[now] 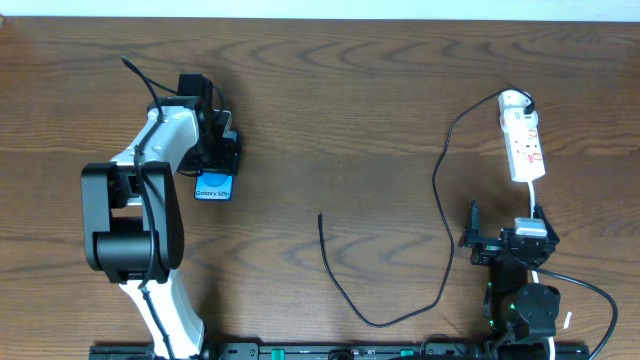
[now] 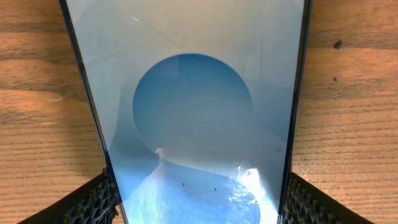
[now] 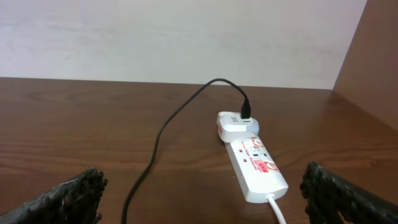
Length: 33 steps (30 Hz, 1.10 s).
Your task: Plug charger to phone and switch on socket
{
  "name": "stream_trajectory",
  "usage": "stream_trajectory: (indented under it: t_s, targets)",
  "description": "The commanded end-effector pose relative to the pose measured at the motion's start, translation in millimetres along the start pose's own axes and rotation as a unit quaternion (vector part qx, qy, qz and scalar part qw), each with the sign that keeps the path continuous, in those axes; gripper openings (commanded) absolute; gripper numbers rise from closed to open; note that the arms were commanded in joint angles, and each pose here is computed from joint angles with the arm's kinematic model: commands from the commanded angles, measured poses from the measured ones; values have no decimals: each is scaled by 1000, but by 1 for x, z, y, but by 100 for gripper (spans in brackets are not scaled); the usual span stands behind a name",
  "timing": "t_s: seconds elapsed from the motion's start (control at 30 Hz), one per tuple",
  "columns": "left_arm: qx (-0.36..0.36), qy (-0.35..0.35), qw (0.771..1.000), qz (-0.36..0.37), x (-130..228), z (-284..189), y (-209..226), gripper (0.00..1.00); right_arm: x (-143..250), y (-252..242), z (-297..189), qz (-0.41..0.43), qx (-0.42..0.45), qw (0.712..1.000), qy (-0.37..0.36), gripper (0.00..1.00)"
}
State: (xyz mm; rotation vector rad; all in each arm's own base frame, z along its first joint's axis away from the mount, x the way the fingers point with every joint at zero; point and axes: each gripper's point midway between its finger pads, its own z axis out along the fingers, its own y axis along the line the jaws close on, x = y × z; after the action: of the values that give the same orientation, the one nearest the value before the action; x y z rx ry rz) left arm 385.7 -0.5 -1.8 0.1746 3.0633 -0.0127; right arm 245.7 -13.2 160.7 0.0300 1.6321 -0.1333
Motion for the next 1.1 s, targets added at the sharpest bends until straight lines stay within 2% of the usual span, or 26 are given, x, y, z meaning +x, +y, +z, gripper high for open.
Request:
stream_trajectory:
  t_s: [0.0, 0.43, 1.07]
  targets:
    - [-16, 12, 1000, 8, 3, 3, 6, 8, 0, 1, 0, 6, -1, 1000, -1, 99]
    - [-15, 20, 1000, 8, 7, -2, 5, 7, 0, 1, 0, 6, -1, 1000, -1, 99]
    - [-11, 2, 1000, -2, -18, -40, 6, 7, 0, 1, 0, 6, -1, 1000, -1, 99]
